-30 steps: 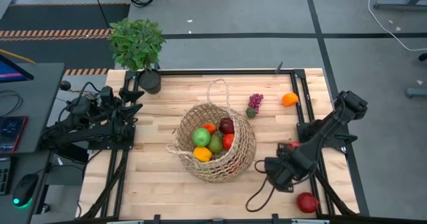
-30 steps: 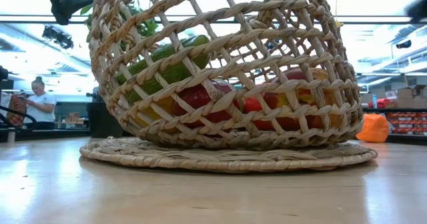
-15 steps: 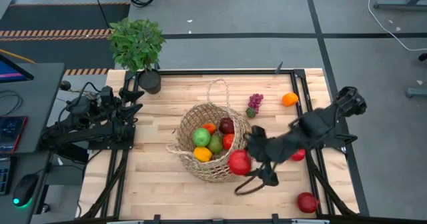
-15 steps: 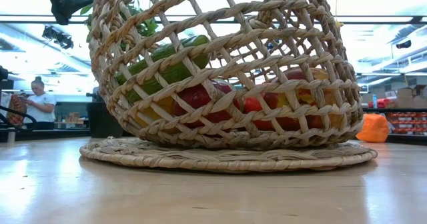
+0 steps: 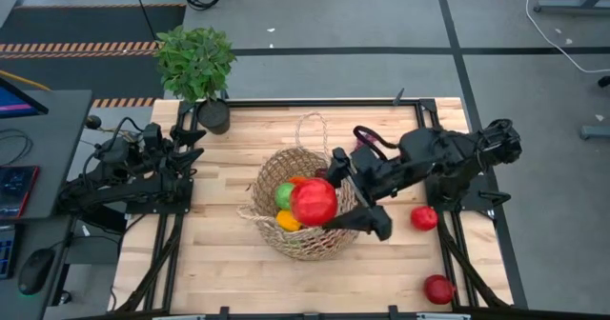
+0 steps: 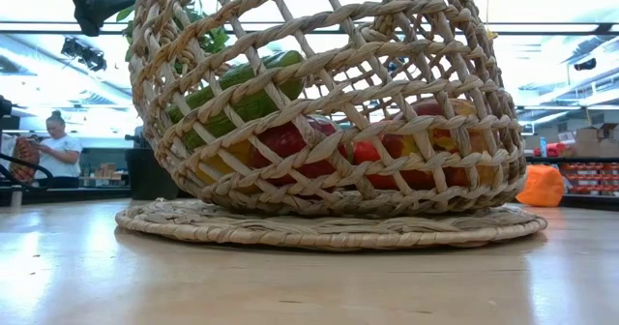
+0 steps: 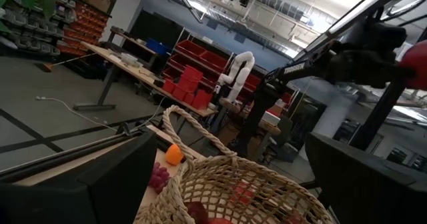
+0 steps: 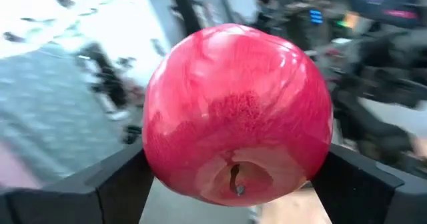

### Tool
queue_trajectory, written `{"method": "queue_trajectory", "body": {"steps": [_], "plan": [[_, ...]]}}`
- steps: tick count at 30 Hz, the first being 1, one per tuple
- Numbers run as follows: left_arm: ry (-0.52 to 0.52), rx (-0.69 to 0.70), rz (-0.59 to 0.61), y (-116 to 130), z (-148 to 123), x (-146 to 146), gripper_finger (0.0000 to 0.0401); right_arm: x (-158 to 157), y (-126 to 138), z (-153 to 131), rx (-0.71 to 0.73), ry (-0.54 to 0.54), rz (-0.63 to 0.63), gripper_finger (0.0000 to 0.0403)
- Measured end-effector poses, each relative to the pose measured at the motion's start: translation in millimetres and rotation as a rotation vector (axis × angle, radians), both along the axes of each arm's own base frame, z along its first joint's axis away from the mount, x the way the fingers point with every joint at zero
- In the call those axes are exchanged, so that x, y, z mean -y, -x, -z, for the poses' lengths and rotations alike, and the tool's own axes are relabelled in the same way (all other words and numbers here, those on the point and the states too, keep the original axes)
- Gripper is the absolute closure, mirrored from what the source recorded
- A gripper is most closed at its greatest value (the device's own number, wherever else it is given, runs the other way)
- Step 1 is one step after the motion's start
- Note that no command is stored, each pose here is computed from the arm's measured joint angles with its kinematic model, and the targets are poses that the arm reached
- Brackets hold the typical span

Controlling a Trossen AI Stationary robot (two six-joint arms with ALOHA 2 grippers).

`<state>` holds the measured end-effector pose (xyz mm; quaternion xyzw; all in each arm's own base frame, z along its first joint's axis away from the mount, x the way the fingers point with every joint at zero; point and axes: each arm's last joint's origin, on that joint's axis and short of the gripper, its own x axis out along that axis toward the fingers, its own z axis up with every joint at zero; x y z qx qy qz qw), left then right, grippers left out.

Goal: Build produce basket
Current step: Put the bottom red apple into the brown basket

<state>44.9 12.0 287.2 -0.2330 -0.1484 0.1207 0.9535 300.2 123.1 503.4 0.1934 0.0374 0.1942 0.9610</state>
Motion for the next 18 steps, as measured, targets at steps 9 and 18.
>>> {"method": "queue_trajectory", "body": {"steps": [9,18], "plan": [[0.0,0.0,0.0,0.0,0.0,0.0,0.0011,-6.7,0.8,1.5,0.015,-0.009,-0.154,0.0037],[0.0,0.0,0.0,0.0,0.0,0.0,0.0011,-7.7,0.4,3.3,0.003,-0.004,-0.131,0.0037]]}}
